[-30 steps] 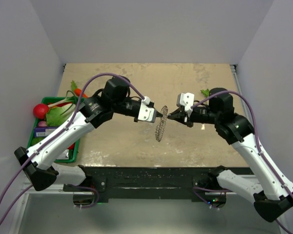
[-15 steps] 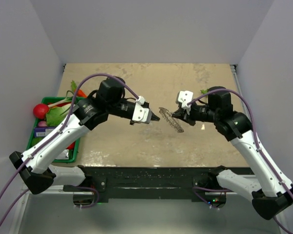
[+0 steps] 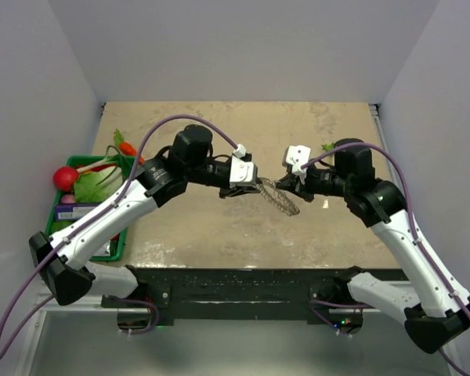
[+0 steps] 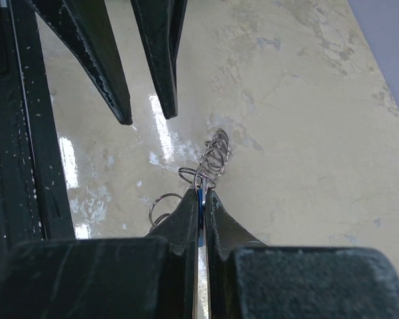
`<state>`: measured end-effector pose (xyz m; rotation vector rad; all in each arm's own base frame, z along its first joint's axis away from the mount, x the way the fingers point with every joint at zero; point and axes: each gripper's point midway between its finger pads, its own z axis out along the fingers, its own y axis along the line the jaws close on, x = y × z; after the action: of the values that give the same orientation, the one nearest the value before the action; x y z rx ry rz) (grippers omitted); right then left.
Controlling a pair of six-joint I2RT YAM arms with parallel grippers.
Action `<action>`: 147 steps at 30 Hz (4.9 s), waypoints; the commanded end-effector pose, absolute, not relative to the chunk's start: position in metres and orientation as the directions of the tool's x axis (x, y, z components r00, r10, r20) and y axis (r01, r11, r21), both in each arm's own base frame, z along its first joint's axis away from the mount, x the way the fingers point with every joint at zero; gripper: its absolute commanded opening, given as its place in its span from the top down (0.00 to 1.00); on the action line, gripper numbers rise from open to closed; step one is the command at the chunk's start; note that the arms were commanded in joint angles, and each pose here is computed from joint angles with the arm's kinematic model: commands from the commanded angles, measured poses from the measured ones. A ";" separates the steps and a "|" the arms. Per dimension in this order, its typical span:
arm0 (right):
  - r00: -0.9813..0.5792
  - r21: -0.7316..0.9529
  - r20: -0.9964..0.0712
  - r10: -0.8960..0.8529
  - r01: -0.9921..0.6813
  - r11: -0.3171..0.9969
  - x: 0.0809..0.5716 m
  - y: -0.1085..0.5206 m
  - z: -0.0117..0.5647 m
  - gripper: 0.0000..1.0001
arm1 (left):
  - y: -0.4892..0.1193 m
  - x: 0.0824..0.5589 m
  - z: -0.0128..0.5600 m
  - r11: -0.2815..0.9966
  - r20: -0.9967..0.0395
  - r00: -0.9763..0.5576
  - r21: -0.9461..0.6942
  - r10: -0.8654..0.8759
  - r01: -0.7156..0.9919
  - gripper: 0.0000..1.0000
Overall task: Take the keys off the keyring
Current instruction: Remove the key from the keyring.
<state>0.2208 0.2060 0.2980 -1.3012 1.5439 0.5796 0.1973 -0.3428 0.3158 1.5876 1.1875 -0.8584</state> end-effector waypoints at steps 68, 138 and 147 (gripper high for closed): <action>0.080 -0.250 -0.913 -0.399 -0.884 0.395 0.225 0.204 0.309 1.00 | -0.362 0.208 0.339 -0.030 -0.972 0.143 0.140 0.188 0.990 1.00; 0.020 -0.174 -0.900 -0.436 -0.932 0.318 0.219 0.213 0.326 1.00 | -0.379 0.219 0.316 0.011 -0.970 0.088 0.093 0.226 0.996 0.52; 0.018 -0.172 -0.901 -0.434 -0.932 0.319 0.219 0.212 0.325 1.00 | -0.382 0.225 0.316 0.038 -0.970 0.079 0.090 0.230 0.995 0.80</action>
<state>0.2191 0.2082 0.3039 -1.3004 1.6765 0.6224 0.2184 -0.3752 0.2926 1.4162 1.3912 -1.0144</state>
